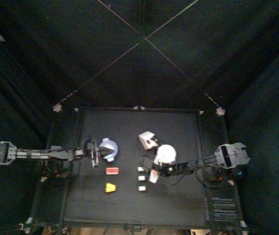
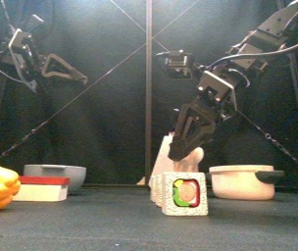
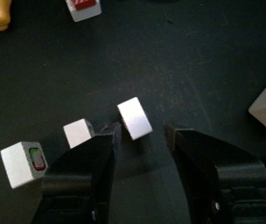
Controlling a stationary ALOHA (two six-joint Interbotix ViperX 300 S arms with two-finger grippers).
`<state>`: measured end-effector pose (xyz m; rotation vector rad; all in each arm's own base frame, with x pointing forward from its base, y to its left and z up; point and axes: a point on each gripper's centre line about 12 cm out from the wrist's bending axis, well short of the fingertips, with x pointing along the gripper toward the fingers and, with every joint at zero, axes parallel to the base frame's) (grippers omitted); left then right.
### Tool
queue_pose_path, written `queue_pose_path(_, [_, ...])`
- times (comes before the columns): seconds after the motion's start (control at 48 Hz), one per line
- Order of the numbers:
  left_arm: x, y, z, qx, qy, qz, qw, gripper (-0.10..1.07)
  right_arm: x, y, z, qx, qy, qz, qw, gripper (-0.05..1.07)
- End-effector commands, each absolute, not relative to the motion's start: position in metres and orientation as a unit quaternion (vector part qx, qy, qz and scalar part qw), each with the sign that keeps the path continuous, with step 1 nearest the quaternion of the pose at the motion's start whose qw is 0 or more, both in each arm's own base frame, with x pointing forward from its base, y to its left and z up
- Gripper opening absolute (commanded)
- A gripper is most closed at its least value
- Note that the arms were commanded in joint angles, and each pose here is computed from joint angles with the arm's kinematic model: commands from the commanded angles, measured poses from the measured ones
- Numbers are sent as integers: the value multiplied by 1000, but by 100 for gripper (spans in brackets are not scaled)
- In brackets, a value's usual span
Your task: Grab sushi piece from table
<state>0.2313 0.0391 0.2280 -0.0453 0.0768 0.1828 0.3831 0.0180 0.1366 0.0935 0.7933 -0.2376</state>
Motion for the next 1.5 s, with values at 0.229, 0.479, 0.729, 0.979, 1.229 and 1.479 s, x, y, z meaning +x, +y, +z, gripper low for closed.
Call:
queue_pose_path(0.229, [233,40,233,-22,28,92,995,35,399,22,139,43,378,-100,919,81])
queue_pose_path(0.479, [233,40,233,-22,28,92,995,35,402,16,131,47,385,-107,915,81])
queue_pose_path(0.729, [233,40,233,-22,28,92,995,35,405,8,125,55,392,-120,911,80])
queue_pose_path(0.979, [233,40,233,-22,28,92,995,35,404,4,121,57,396,-125,908,80])
queue_pose_path(1.229, [233,40,233,-22,28,93,995,35,409,5,123,67,391,-124,910,80])
queue_pose_path(1.479, [233,40,233,-21,28,92,995,35,421,1,146,163,368,-175,898,83])
